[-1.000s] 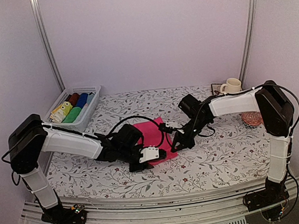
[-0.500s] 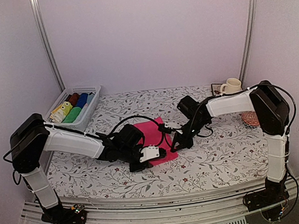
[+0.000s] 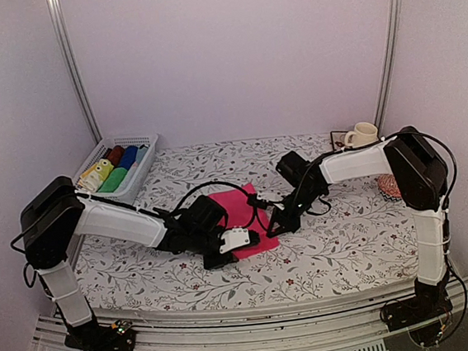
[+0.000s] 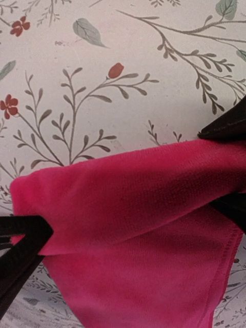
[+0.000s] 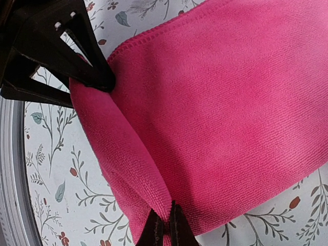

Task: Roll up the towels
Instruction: Roll the towel at the center of the board.

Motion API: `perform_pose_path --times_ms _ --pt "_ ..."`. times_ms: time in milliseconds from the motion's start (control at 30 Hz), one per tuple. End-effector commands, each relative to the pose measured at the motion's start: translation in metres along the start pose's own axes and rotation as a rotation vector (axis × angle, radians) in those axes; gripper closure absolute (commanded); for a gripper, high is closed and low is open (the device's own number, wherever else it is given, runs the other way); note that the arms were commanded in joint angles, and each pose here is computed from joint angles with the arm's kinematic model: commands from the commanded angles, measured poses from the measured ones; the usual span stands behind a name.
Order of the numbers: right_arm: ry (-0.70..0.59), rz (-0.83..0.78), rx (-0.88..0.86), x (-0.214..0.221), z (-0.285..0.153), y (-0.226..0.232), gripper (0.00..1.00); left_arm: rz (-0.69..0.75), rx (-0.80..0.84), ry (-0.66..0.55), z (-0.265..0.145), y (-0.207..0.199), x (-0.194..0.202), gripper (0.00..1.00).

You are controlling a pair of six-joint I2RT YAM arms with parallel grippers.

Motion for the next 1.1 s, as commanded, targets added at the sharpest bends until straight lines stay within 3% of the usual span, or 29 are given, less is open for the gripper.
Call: perform_pose_path --times_ms 0,167,267,467,600,733,1067 --pt "0.001 0.024 0.044 0.000 0.003 -0.017 0.95 -0.049 -0.010 0.086 0.006 0.002 0.024 0.63" --pt "0.010 0.034 0.056 0.003 0.006 -0.022 0.93 -0.060 -0.033 0.062 -0.006 0.001 0.023 0.52" --pt "0.011 0.036 0.055 0.002 0.006 -0.022 0.93 -0.057 -0.081 0.015 -0.022 0.006 0.018 0.37" --pt "0.012 0.050 0.043 0.001 0.008 -0.021 0.92 0.092 -0.228 -0.142 -0.053 0.011 -0.014 0.34" --pt "0.013 0.059 0.043 0.000 0.008 -0.022 0.92 0.218 -0.272 -0.097 -0.039 0.011 -0.021 0.35" --pt "0.014 0.063 0.044 0.001 0.009 -0.023 0.92 0.336 -0.307 -0.130 -0.031 0.011 -0.034 0.35" --pt "0.008 0.058 0.050 0.001 0.007 -0.022 0.91 0.399 -0.292 -0.105 -0.013 0.005 -0.027 0.38"
Point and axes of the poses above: each gripper's point midway between its finger pads, its own z axis out along the fingers, its own y axis along the line the jaws close on, x = y × z, the point moved 2 cm from there along -z, back along the fingers, and after that the axes turned 14 degrees about z, right-handed, at the moved point
